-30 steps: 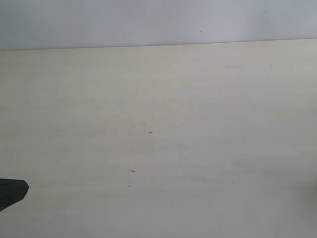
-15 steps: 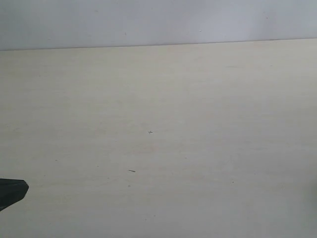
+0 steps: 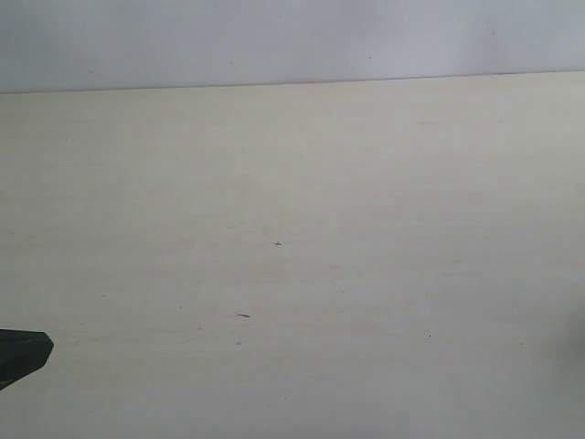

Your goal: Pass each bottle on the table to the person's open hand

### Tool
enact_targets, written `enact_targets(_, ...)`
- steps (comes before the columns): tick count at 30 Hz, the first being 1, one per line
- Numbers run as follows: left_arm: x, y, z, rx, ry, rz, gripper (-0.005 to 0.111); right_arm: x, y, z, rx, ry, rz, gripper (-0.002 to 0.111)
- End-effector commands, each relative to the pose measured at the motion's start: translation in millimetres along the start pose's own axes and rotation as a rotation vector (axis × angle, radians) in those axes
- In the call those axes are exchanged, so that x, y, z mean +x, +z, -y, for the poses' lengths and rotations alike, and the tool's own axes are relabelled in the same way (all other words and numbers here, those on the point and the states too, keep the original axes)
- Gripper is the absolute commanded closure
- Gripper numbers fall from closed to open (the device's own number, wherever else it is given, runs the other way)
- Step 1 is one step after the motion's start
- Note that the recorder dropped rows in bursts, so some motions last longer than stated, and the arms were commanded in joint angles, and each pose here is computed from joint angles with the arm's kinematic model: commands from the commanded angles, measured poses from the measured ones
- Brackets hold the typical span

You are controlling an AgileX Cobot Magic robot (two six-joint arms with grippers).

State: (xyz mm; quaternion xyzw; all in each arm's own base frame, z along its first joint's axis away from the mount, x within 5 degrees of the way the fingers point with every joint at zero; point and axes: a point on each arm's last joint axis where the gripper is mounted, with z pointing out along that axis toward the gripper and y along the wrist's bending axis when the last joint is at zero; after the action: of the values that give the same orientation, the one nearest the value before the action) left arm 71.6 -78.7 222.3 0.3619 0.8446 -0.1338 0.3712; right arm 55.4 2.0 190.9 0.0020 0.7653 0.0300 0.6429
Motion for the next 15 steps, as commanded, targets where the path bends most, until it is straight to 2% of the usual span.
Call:
enact_targets(1,0.9,-0.4,-0.3,0.000,-0.006,0.008,0.107,-0.2,-0.1,0.2,0.004,0.006,0.016,0.108)
enact_targets(15,0.9,-0.4,-0.4,-0.001,-0.004,0.008,0.107,-0.2,-0.1,0.1,0.002,0.013,0.016,0.108)
